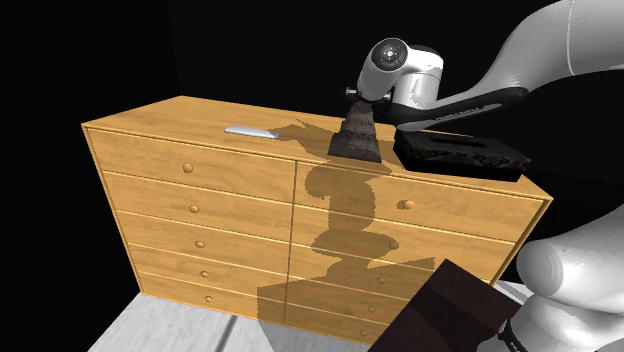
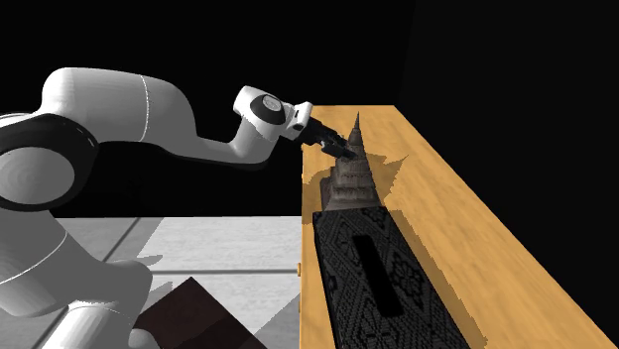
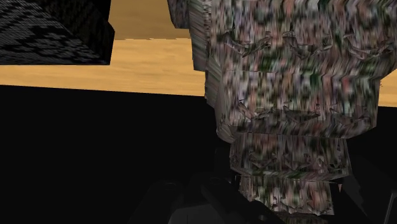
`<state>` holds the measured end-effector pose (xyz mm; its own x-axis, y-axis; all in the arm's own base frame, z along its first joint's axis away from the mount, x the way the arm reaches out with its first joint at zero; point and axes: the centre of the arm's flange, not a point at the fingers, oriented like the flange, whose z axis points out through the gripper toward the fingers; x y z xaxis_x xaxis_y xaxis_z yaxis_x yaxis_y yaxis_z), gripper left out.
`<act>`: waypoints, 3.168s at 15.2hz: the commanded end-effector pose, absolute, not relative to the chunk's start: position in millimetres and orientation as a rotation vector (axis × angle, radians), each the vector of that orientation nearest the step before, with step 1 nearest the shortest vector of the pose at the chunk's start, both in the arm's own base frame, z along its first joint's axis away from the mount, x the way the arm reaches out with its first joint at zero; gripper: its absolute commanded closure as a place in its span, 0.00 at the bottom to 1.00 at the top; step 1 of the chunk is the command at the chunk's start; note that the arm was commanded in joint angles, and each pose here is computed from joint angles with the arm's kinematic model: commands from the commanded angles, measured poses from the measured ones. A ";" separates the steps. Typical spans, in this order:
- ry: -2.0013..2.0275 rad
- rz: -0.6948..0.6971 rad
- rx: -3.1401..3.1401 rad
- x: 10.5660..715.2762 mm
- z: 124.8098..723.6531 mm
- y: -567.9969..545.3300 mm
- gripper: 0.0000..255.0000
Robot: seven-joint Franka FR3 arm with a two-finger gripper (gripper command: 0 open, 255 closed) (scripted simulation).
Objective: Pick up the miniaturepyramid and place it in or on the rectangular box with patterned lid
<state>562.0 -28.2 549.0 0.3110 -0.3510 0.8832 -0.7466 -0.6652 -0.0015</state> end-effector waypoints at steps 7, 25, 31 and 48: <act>-0.974 1.308 2.174 562.1 548.7 -28.0 1.00; -0.974 1.308 2.174 562.1 643.8 -28.0 1.00; -0.974 1.308 2.174 562.1 675.5 -28.0 1.00; -0.974 1.308 2.174 478.9 730.0 -92.3 1.00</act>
<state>491.9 -83.2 727.3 0.3163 -0.3523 0.8808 -0.7475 -0.6642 0.0027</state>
